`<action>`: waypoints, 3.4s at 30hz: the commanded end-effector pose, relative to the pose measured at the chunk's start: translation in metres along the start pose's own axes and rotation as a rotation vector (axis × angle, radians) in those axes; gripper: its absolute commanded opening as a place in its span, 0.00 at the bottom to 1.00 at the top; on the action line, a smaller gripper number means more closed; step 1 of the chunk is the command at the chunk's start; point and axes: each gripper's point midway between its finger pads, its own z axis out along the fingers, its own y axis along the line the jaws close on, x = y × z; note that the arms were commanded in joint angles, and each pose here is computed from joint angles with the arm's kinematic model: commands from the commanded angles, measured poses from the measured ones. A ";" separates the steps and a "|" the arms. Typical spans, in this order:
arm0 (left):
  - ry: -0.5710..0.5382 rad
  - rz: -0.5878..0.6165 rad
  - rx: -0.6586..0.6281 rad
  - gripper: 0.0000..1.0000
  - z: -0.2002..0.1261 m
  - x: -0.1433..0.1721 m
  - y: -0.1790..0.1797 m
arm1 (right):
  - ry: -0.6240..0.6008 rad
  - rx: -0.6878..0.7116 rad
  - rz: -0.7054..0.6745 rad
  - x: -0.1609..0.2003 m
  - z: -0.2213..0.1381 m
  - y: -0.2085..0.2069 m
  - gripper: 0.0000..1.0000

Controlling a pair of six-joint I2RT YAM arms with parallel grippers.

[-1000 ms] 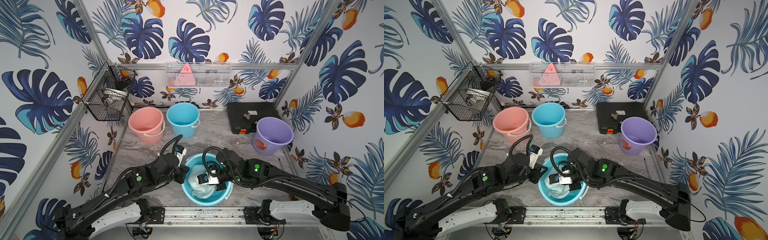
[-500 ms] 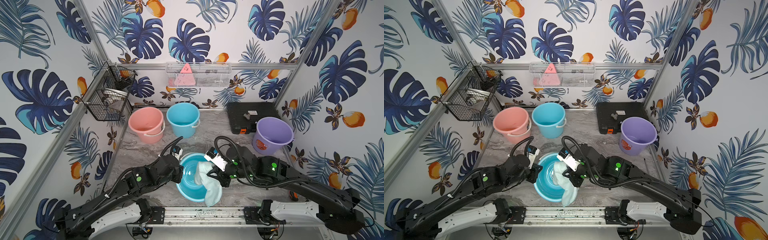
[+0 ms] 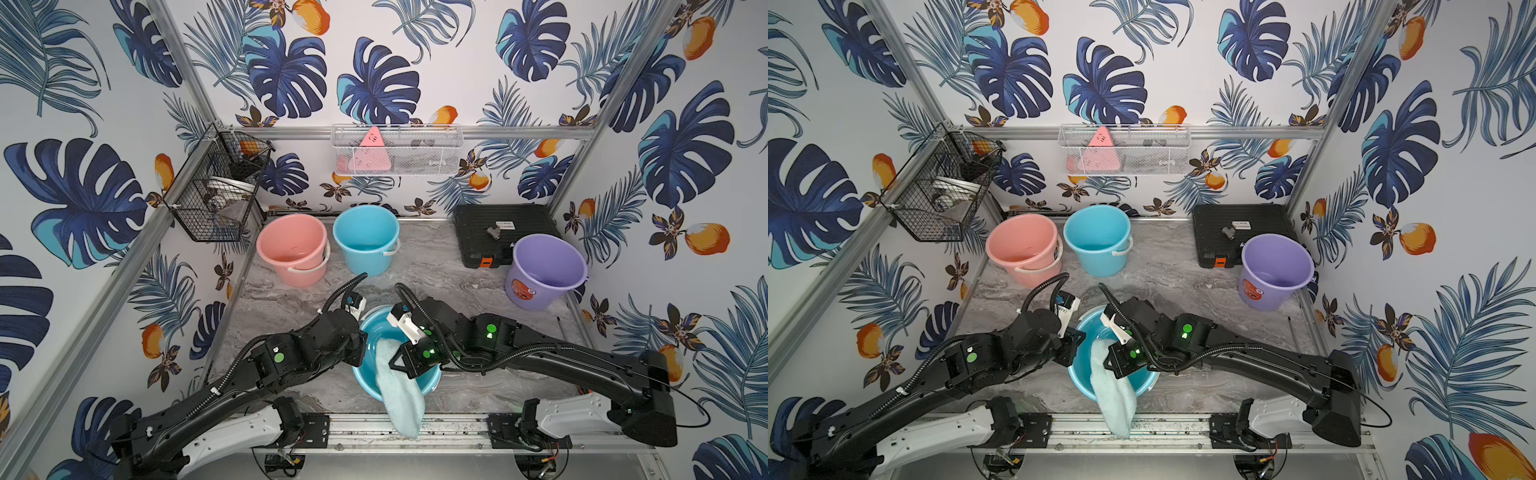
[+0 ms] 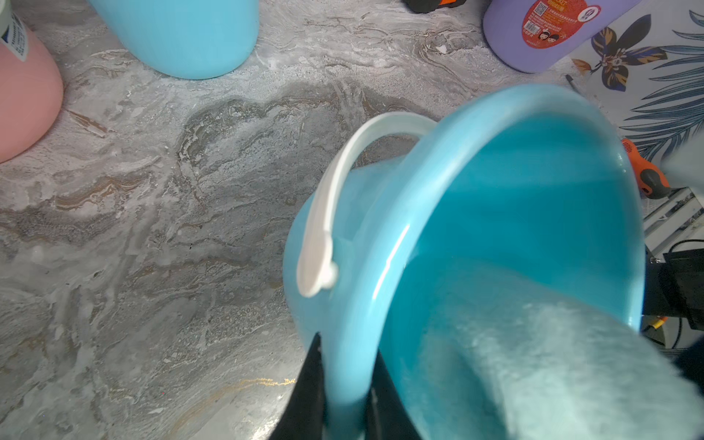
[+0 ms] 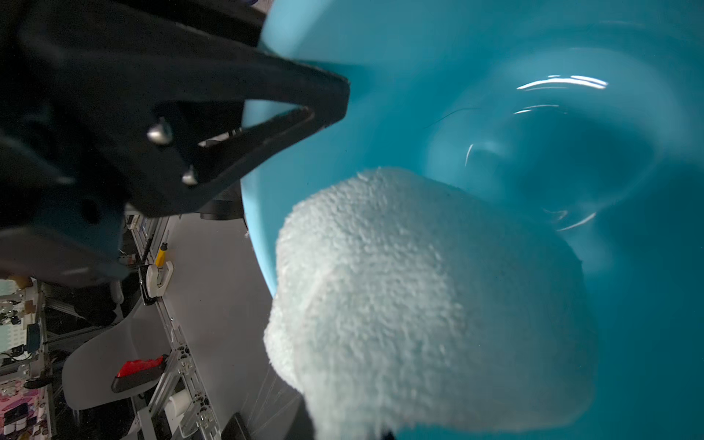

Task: Wipe the inside of the bucket with a cloth
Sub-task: Wipe the dirt from the inside of the bucket.

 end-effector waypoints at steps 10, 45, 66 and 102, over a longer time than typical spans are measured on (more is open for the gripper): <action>-0.054 -0.024 0.028 0.00 -0.001 -0.015 -0.009 | 0.017 -0.048 0.161 -0.002 0.075 -0.008 0.00; 0.040 -0.042 -0.027 0.00 0.013 -0.001 -0.006 | 0.040 0.238 0.217 0.022 0.073 -0.050 0.00; 0.104 -0.008 0.043 0.00 0.007 0.006 -0.019 | -0.218 0.137 -1.406 0.017 -0.010 -0.003 0.00; 0.148 0.020 0.147 0.00 0.009 0.010 -0.040 | -0.166 0.140 -1.794 0.012 0.106 -0.051 0.00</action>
